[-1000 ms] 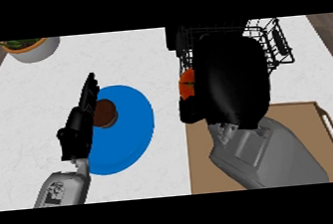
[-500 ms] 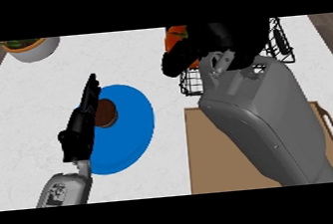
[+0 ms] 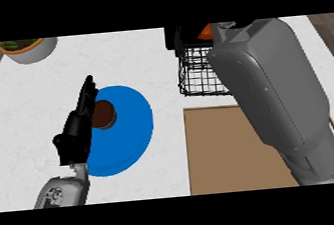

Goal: Pick the tomato from the tray and place it in the tiered basket

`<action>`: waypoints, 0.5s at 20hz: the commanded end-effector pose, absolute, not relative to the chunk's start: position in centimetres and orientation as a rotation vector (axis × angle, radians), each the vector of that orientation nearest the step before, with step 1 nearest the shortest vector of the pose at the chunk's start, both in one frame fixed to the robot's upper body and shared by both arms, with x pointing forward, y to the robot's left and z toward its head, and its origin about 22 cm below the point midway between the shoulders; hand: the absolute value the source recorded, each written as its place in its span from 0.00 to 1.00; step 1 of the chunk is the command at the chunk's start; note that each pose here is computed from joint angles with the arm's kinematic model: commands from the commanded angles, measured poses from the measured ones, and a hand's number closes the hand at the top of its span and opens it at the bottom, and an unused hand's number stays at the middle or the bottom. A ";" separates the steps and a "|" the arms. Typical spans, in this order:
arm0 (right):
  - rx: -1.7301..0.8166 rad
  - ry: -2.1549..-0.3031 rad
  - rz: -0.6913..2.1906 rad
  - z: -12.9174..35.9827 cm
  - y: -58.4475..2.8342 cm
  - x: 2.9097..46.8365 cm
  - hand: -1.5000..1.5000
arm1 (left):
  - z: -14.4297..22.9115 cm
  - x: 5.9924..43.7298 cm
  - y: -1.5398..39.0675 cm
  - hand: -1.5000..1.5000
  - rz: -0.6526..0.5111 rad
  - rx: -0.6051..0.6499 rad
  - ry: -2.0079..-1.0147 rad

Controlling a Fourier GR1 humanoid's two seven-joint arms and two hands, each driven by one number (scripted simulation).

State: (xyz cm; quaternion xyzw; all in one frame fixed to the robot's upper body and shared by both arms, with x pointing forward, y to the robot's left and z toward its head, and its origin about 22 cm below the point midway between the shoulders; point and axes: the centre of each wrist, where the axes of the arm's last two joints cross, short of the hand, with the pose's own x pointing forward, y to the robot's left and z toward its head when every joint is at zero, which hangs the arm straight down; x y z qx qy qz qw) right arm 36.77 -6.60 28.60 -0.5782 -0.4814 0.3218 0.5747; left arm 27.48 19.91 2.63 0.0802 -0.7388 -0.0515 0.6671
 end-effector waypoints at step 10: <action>-1.214 -1.009 0.421 24.1 -11.1 40.8 0.00 | 3.5 27.2 19.5 0.50 -0.128 0.179 -1.674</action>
